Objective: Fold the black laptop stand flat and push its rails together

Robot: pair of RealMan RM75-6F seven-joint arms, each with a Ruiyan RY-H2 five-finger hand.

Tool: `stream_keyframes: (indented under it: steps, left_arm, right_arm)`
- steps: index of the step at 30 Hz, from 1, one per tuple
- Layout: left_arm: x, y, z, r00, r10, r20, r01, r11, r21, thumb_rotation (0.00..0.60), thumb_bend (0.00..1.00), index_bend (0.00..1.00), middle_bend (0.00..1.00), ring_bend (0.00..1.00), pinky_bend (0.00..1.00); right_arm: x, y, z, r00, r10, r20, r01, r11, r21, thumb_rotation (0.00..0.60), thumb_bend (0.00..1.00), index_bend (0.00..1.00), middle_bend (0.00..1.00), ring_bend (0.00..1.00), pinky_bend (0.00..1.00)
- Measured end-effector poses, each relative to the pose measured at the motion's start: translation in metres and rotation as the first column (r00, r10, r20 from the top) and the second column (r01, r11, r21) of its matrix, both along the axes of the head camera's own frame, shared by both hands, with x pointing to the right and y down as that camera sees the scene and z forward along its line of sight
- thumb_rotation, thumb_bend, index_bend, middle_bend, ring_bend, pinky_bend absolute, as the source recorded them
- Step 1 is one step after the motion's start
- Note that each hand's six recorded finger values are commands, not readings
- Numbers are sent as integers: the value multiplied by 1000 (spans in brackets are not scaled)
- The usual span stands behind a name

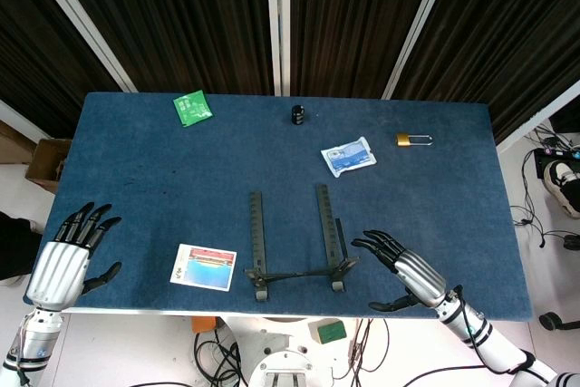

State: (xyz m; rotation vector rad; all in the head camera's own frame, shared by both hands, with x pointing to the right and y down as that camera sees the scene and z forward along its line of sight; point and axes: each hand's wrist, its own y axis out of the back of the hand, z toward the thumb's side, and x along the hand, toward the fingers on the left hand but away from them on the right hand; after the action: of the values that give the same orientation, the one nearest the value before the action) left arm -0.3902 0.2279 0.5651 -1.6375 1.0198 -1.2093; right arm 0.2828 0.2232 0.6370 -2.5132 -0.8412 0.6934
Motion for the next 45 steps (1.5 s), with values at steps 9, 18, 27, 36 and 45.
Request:
stream_keyframes:
  steps: [9, 18, 27, 36, 45]
  left_arm:
    - [0, 4, 0, 1000, -1, 5, 1, 1000, -8, 600, 183, 205, 114, 48, 163]
    - [3, 4, -4, 1000, 5, 4, -5, 1000, -5, 600, 183, 205, 114, 48, 163]
    - [3, 7, -6, 1000, -7, 16, 7, 1000, -11, 600, 183, 205, 114, 48, 163]
    - [1, 10, -7, 1000, -14, 22, 14, 1000, -15, 600, 183, 205, 114, 48, 163]
    - [5, 10, -4, 1000, -5, 14, 5, 1000, -18, 600, 183, 205, 114, 48, 163]
  right_arm:
    - [2, -3, -3, 1000, 7, -7, -7, 1000, -6, 600, 0, 13, 157, 0, 0]
    - [-10, -17, -8, 999, -6, 40, 8, 999, -50, 600, 63, 13, 162, 0, 0]
    - [-49, -24, 11, 989, -37, 141, 61, 984, -165, 600, 157, 94, 218, 0, 0]
    - [-52, -13, 38, 977, 23, 211, 47, 945, -323, 600, 176, 110, 234, 2, 18]
    - [-53, 3, 49, 944, 146, 295, 26, 860, -510, 600, 203, 111, 238, 2, 42]
